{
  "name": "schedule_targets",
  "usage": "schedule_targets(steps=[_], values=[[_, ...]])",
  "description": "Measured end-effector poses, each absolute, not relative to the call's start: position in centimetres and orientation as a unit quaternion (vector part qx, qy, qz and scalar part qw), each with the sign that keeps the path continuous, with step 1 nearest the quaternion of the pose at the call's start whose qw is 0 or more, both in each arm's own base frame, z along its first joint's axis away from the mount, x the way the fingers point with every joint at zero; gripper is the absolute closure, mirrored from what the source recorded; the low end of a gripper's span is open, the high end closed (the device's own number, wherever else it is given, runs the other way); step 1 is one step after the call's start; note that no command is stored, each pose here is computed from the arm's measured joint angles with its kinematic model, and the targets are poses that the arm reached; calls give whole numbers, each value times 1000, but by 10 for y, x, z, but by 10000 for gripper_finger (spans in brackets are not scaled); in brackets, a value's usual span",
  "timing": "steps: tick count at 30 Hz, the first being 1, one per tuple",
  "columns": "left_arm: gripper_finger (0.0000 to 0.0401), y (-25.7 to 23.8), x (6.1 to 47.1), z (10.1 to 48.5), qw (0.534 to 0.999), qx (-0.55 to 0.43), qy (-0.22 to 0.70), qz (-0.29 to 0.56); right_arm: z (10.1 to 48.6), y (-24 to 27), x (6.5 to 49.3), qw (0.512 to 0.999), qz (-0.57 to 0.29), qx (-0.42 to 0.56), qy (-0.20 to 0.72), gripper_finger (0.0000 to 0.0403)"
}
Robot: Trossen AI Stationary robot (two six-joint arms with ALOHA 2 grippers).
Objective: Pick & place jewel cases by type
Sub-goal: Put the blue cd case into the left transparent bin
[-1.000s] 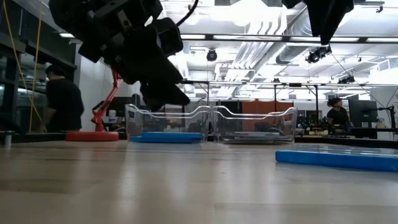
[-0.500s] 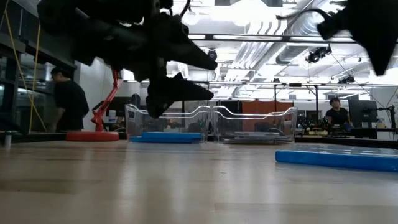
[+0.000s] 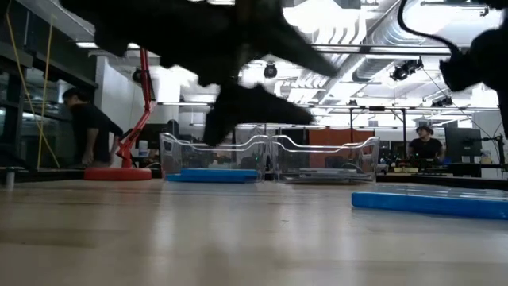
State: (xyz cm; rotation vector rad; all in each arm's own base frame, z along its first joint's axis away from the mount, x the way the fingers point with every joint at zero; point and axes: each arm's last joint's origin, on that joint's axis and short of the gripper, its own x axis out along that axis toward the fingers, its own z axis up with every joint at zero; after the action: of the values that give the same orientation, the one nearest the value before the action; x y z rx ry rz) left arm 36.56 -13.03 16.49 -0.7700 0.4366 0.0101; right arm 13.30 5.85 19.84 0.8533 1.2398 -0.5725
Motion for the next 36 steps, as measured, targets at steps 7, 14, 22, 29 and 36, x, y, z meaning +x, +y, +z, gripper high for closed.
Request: schedule_targets(steps=[7, 14, 22, 29, 36], values=[[187, -142, 397, 152, 884, -400, 231, 64, 171, 56, 127, 695, -237, 407, 544, 160], [187, -150, 400, 143, 863, -423, 247, 128, 160, 54, 124, 693, -246, 416, 535, 160], [187, -164, 391, 136, 833, -466, 246, 169, 162, 49, 125, 709, -263, 414, 507, 160], [187, -167, 393, 138, 826, -489, 239, 145, 162, 43, 129, 718, -272, 412, 492, 160], [187, -162, 398, 142, 829, -495, 224, 131, 163, 36, 133, 726, -278, 408, 479, 160]])
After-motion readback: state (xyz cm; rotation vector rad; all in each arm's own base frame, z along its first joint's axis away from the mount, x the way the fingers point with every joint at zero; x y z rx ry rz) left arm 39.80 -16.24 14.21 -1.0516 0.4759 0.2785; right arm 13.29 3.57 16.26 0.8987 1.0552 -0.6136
